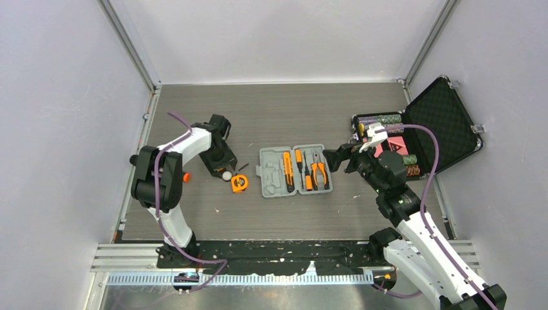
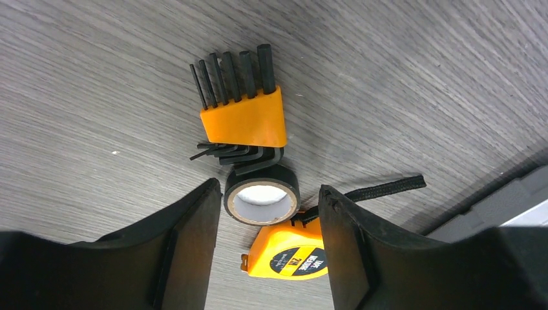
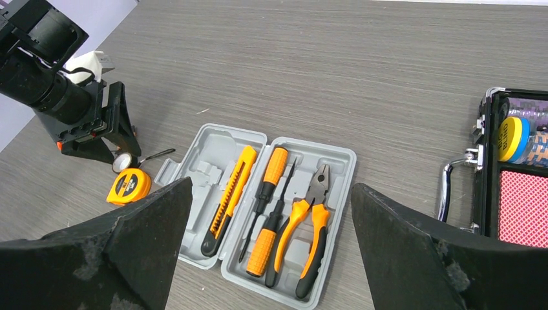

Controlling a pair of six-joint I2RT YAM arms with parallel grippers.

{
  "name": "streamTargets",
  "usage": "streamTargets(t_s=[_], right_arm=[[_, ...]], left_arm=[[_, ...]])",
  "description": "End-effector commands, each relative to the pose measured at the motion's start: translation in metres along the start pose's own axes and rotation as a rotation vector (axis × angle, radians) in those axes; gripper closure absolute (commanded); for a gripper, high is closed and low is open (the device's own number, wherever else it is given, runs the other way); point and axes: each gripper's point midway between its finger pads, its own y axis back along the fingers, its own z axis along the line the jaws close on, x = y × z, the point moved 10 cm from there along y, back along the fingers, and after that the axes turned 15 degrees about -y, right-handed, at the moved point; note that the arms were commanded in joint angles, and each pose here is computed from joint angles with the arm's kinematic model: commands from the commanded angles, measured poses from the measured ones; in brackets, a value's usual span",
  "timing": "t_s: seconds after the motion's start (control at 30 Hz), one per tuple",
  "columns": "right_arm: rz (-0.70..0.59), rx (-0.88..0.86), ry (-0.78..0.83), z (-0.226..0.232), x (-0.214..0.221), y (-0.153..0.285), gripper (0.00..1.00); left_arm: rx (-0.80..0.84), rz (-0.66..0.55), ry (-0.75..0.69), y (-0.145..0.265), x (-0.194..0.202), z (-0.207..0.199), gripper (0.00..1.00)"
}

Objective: Pack the tool kit
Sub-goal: Pick up the tool from the center of the board.

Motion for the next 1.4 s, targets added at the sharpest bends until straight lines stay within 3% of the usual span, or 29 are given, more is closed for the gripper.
streamTargets(t_s=[0.0,0.27,0.53,0.9,1.17,1.37], right_arm=[[-0.060,-0.008,0.017,0.001,-0.007,0.001,0.03],[-0.069,-0.017,0.022,0.003,-0.007,0.003,0.03],[-0.065,-0.031,0.022,0.005,-0.008,0.004,0.03],[0.054,-0.229,0.031,0.025,-0.011,-0.004,0.03],[0.202,-0.553,-0.007,0.054,-0.014,-0.027,0.03],[0.255,-0.777,0.058,0.083,-0.008,-0.052,0.01]], left_arm=[[-0.047,-0.010,0.041,-0.001,0.003,0.006,0.42],[-0.039,-0.007,0.043,-0.004,0.007,0.006,0.43],[0.021,-0.027,0.048,0.001,0.010,0.004,0.61],[0.205,-0.204,-0.012,0.051,0.008,0.004,0.64],[0.608,-0.366,-0.150,0.105,0.009,-0.012,0.63],[0.985,-0.380,-0.293,0.147,0.018,-0.027,0.59]])
